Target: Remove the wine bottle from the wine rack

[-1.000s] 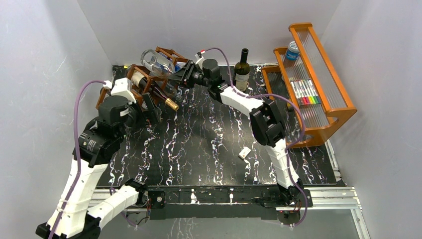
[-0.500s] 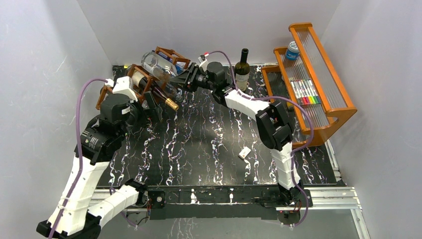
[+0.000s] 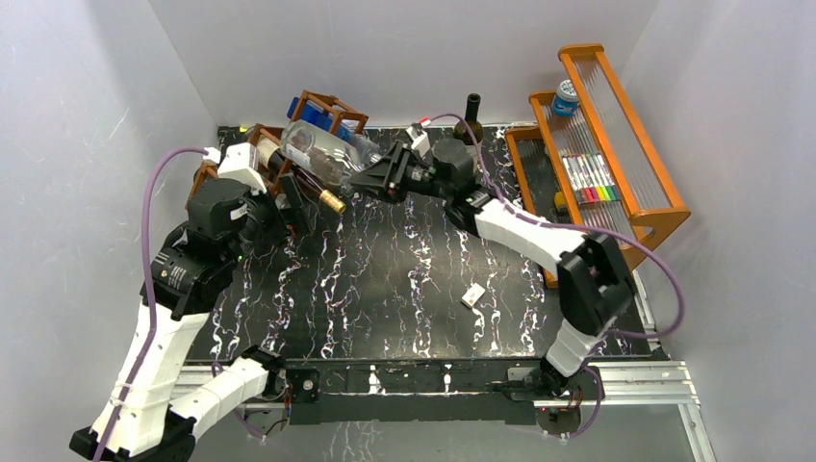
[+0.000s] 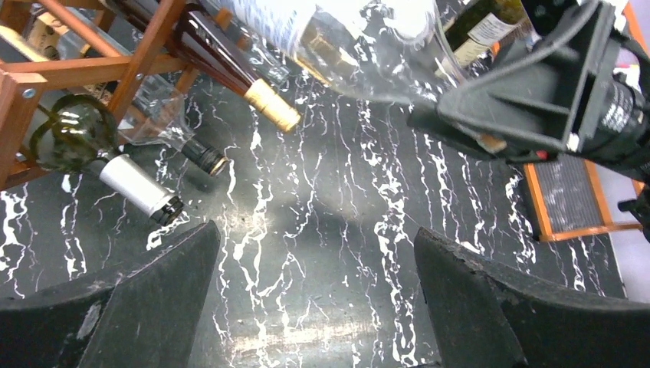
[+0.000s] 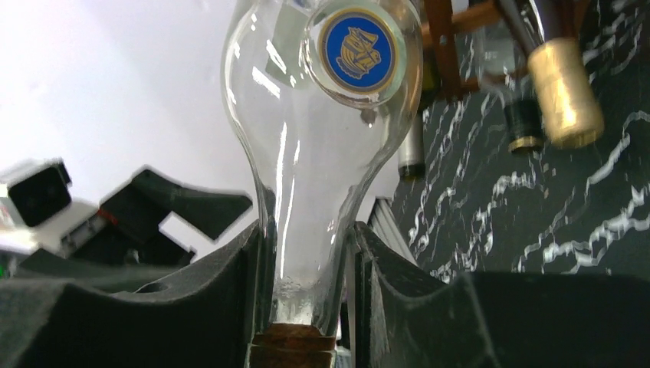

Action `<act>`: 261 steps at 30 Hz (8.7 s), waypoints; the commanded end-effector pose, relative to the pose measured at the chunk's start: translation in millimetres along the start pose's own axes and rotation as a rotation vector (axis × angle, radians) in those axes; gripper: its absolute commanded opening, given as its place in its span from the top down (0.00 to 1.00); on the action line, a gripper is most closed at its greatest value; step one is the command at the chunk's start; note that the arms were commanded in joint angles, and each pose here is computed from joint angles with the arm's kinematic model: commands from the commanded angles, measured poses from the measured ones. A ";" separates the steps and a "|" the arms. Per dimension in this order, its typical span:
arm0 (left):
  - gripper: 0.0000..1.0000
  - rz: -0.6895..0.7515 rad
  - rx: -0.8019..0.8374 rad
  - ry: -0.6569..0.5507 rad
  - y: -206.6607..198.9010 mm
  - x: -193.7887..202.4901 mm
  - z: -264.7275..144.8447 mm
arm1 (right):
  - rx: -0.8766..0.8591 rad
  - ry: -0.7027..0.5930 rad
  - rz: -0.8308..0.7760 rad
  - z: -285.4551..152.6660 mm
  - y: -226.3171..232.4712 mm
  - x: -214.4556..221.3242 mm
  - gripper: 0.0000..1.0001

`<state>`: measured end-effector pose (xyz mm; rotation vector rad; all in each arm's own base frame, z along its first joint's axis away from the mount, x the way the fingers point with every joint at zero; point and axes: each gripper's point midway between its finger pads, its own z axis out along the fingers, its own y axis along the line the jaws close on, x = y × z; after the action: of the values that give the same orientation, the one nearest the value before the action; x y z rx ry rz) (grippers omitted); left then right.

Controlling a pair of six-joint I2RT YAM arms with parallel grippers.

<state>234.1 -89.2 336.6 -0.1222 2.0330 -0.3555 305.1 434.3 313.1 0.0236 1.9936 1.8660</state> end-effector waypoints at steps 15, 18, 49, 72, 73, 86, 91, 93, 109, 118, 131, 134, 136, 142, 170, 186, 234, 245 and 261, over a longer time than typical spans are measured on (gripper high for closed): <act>0.07 0.145 0.629 0.073 -116.1 -2.0 22.4 | 0.263 -0.111 -0.242 -180.9 29.6 13.2 1.00; 0.08 0.147 0.717 0.083 -129.1 4.2 26.6 | 0.440 -0.076 -0.263 -202.3 -2.8 17.5 1.00; 0.04 0.496 0.823 -0.041 -189.7 96.8 39.8 | 1.034 0.183 -0.563 -226.7 -42.9 -5.3 1.00; 0.02 0.352 0.283 -0.062 -91.6 61.3 42.4 | 1.175 -0.309 -0.785 -202.0 -74.6 -153.7 1.00; 0.02 0.349 0.284 -0.063 -91.2 61.3 41.8 | 1.170 -0.296 -0.778 -201.4 -77.9 -152.6 1.00; 0.02 0.354 0.337 -0.016 -106.6 79.7 56.7 | 1.039 -0.207 -0.831 -217.8 -77.3 -107.3 0.11; 0.02 0.351 0.361 0.004 -119.1 77.1 60.2 | 1.068 -0.228 -0.850 -215.6 -84.7 -115.8 0.10; 0.02 0.335 0.345 0.003 -117.2 73.7 58.5 | 1.090 -0.235 -0.848 -217.9 -81.1 -119.8 0.09; 0.02 0.157 0.164 0.133 -54.0 46.4 71.2 | 0.652 -0.133 -0.894 -162.4 5.0 -84.0 0.02; 0.02 0.041 -0.082 0.089 20.0 -16.0 120.3 | 0.543 0.001 -0.917 -113.2 12.4 -30.3 0.02; 0.12 0.097 -0.438 0.065 96.7 -72.7 213.3 | 0.539 0.131 -0.907 -94.2 -12.1 8.9 0.02; 0.14 0.127 -0.486 0.068 107.0 -79.0 228.0 | 0.539 0.142 -0.902 -94.6 -15.4 13.0 0.02; 0.18 0.134 -0.484 0.076 110.9 -79.7 238.5 | 0.541 0.148 -0.895 -95.5 -17.8 16.1 0.02; 0.40 0.164 -0.463 0.164 114.3 -57.8 254.9 | 0.555 0.167 -0.872 -95.2 -27.5 24.4 0.02; 0.11 0.191 -0.341 0.244 99.3 -13.7 162.9 | 0.774 -0.139 -0.667 -10.4 -78.7 -45.3 0.02; 0.02 -0.009 0.139 0.183 10.2 16.0 83.9 | 0.719 -0.100 -0.658 36.8 -121.9 -83.4 0.02; 0.02 -0.041 0.345 0.124 -21.2 27.8 47.7 | 0.439 -0.044 -0.457 33.0 -92.0 -44.1 0.62; 0.02 -0.030 0.353 0.162 -21.6 30.7 59.8 | 0.470 -0.007 -0.511 -0.7 -72.1 -9.3 0.83; 0.02 -0.060 0.398 0.206 -28.5 34.5 82.0 | 0.456 0.016 -0.524 -44.6 -27.0 5.8 1.00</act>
<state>285.4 -132.5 259.0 0.0620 2.1849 -0.7780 304.7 380.1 197.0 -0.2825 2.3806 0.8928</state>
